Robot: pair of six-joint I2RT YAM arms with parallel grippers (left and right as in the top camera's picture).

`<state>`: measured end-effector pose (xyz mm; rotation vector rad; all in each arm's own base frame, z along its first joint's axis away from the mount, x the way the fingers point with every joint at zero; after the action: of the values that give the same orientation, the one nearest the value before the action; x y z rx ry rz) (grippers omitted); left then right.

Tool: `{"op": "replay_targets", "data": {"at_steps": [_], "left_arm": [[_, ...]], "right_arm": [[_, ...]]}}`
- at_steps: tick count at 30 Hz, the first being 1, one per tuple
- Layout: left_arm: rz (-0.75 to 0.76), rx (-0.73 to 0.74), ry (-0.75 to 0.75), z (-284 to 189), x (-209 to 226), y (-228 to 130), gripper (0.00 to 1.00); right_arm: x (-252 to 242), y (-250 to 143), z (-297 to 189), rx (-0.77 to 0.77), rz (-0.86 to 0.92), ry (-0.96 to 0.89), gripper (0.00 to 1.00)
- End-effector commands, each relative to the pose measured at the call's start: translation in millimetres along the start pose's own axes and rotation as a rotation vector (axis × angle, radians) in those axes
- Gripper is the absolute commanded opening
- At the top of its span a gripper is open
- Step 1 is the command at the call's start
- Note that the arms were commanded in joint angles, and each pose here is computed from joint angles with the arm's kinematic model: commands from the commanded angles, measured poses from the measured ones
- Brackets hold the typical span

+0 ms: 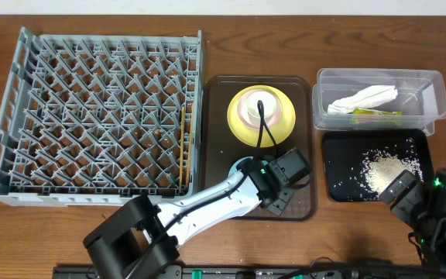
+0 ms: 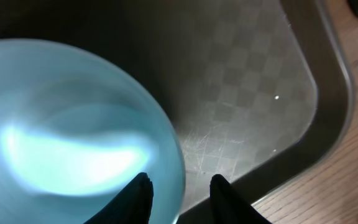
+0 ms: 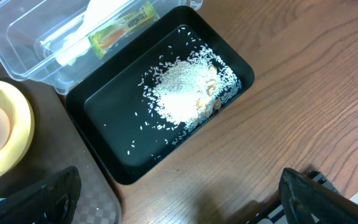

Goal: Sort waste into correct bins and load items into the dishwasher
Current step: 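Grasp the blue bowl rim with the left gripper, then carry the blue bowl with the left gripper over the rack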

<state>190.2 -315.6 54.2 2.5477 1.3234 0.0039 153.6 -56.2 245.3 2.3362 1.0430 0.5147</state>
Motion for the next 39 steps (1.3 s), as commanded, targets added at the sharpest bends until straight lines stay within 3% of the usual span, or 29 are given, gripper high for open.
{"op": "replay_targets", "data": {"at_steps": [1,11,17,22,25,31,35,39], "left_arm": [[0.007,0.024,0.032,10.3,6.6,-5.9,0.29],[0.007,0.049,0.043,18.0,11.4,-16.7,0.22],[0.007,0.043,0.041,18.2,10.9,-15.3,0.08],[0.005,0.007,0.026,8.0,7.4,-5.3,0.08],[-0.019,-0.112,-0.016,-36.3,3.4,27.5,0.07],[-0.155,-0.514,-0.144,-191.5,38.8,91.2,0.07],[-0.263,-0.667,-0.269,-260.9,87.2,92.0,0.07],[-0.346,-0.691,-0.501,-293.4,127.6,79.8,0.08]], "right_arm": [[-2.5,1.6,-0.8,-0.007,-0.001,-0.01,0.99],[-2.5,1.6,-0.8,-0.007,-0.001,-0.01,0.99],[-2.5,1.6,-0.8,-0.007,-0.001,-0.01,0.99],[-2.5,1.6,-0.8,-0.007,-0.001,-0.01,0.99],[-2.5,1.6,-0.8,-0.007,-0.001,-0.01,0.99],[-2.5,1.6,-0.8,-0.007,-0.001,-0.01,0.99],[-2.5,1.6,-0.8,-0.007,-0.001,-0.01,0.99],[-2.5,1.6,-0.8,-0.007,-0.001,-0.01,0.99]]}}
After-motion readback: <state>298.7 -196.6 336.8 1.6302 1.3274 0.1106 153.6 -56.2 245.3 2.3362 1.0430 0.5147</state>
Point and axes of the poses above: each gripper's point midway between its finger pads, its own z axis out along the fingers, its own x axis along the line the jaws close on, y = z × x, the point moved 1 cm from there along -z, back along the fingers, and after that the axes turned 1 degree about z, right-handed, at the moved point
